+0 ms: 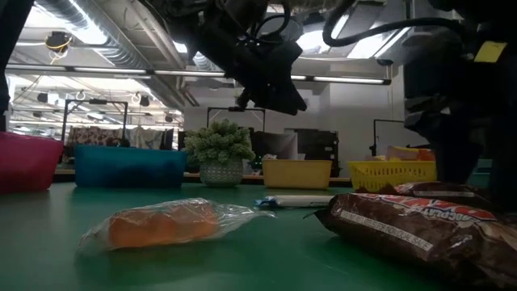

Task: Sort candy
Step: Put the brown chocolate into the red bin

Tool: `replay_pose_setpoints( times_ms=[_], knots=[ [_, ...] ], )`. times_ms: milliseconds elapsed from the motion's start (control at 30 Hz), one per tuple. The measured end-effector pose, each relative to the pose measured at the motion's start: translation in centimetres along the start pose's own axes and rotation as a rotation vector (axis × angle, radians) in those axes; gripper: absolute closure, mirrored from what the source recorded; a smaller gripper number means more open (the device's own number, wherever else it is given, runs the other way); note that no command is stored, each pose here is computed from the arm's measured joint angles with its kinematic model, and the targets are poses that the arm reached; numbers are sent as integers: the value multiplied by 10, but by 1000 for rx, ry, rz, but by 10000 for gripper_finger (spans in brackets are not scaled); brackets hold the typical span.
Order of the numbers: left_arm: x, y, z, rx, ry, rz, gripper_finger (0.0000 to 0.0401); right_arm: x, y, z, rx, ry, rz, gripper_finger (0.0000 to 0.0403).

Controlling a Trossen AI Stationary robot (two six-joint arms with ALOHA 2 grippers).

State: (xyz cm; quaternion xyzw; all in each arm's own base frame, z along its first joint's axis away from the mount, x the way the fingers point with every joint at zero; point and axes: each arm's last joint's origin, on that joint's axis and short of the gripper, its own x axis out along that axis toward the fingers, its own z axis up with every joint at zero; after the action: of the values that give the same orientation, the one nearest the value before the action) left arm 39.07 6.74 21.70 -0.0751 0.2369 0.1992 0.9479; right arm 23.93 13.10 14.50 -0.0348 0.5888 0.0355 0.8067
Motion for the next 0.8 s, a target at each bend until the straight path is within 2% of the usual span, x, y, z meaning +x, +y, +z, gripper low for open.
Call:
replay_pose_setpoints(
  times_ms=[267, 400, 600, 800],
  knots=[
    [-7, -28, -5, 35, 4, -65, 271, 0, 1, 1, 0, -1, 19, 282],
    [-12, -45, -9, 56, 23, -178, 271, 0, 1, 1, 0, -3, 26, 321],
    [-21, -72, -16, 91, 55, -353, 271, -6, 3, 8, -16, -13, 31, 335],
    [-34, -101, -25, 188, 61, -476, 271, -26, 8, 27, -107, -33, 29, 333]
  ],
)
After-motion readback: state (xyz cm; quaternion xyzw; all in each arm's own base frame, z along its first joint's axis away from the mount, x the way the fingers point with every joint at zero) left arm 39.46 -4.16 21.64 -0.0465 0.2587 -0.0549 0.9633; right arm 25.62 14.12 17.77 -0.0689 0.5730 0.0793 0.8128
